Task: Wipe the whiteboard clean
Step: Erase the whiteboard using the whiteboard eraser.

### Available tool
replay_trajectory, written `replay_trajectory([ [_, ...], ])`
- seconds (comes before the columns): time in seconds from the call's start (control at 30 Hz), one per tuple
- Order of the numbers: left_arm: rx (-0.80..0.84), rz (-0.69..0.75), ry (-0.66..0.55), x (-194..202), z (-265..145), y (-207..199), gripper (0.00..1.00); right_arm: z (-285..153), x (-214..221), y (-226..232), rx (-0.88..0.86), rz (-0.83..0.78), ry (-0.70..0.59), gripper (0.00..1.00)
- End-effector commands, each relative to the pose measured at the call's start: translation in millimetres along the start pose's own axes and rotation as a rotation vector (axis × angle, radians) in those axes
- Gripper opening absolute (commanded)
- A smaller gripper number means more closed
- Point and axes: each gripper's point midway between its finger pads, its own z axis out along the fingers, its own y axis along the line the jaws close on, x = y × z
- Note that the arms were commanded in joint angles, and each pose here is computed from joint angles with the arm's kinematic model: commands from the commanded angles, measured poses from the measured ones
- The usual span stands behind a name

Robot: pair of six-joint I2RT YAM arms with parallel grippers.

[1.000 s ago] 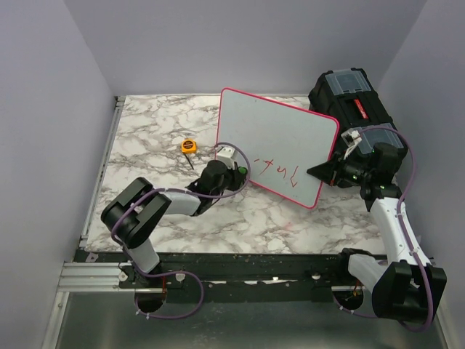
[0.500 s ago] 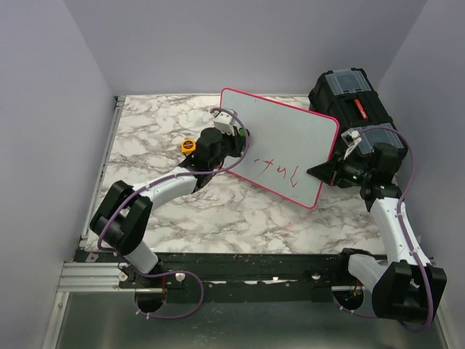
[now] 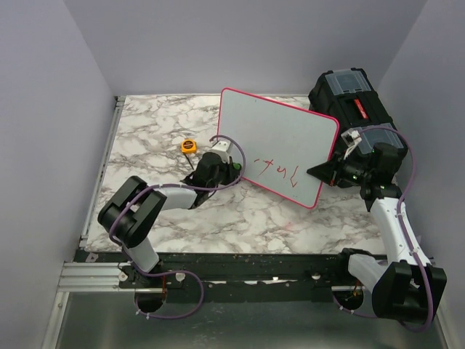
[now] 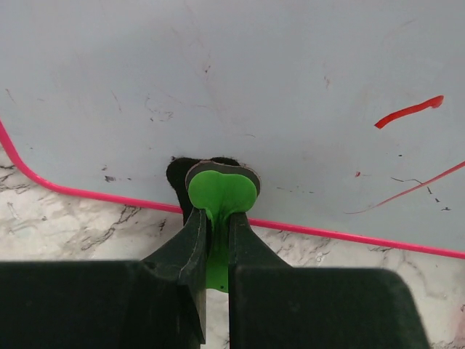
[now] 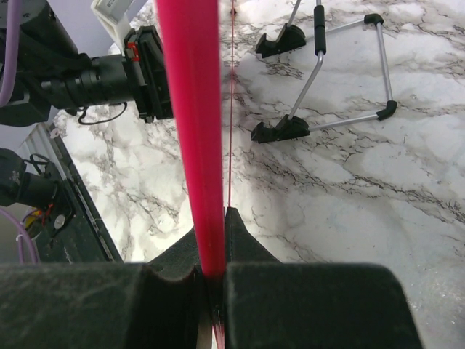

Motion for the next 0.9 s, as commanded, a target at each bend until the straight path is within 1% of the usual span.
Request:
replay_trajectory([
  [0.0, 0.084, -0.011, -0.044, -10, 5, -24, 0.0, 2, -4, 9, -0.05, -0.059, -0.01, 0.0],
  [0.3, 0.171, 0.048, -0.096, -52, 12, -79, 0.0, 1, -4, 8, -0.049, -0.06, -0.01, 0.0],
  [0.47, 0.198, 0.075, -0.101, -53, 12, -101, 0.0, 1, -5, 8, -0.049, -0.078, -0.011, 0.0],
  [0.57, 0.182, 0.071, -0.077, -40, 17, -96, 0.0, 1, -5, 9, -0.049, -0.081, -0.012, 0.0],
  [0.67, 0.136, 0.055, -0.053, -28, 22, -74, 0.0, 0, -6, 10, -0.05, -0.086, -0.015, 0.0],
  [0.8, 0.072, 0.027, -0.052, -30, 22, -40, 0.0, 0, -6, 10, -0.051, -0.087, -0.016, 0.0],
  [0.87, 0.048, 0.029, -0.053, -33, 22, -29, 0.0, 0, -6, 11, -0.053, -0.086, -0.015, 0.0],
])
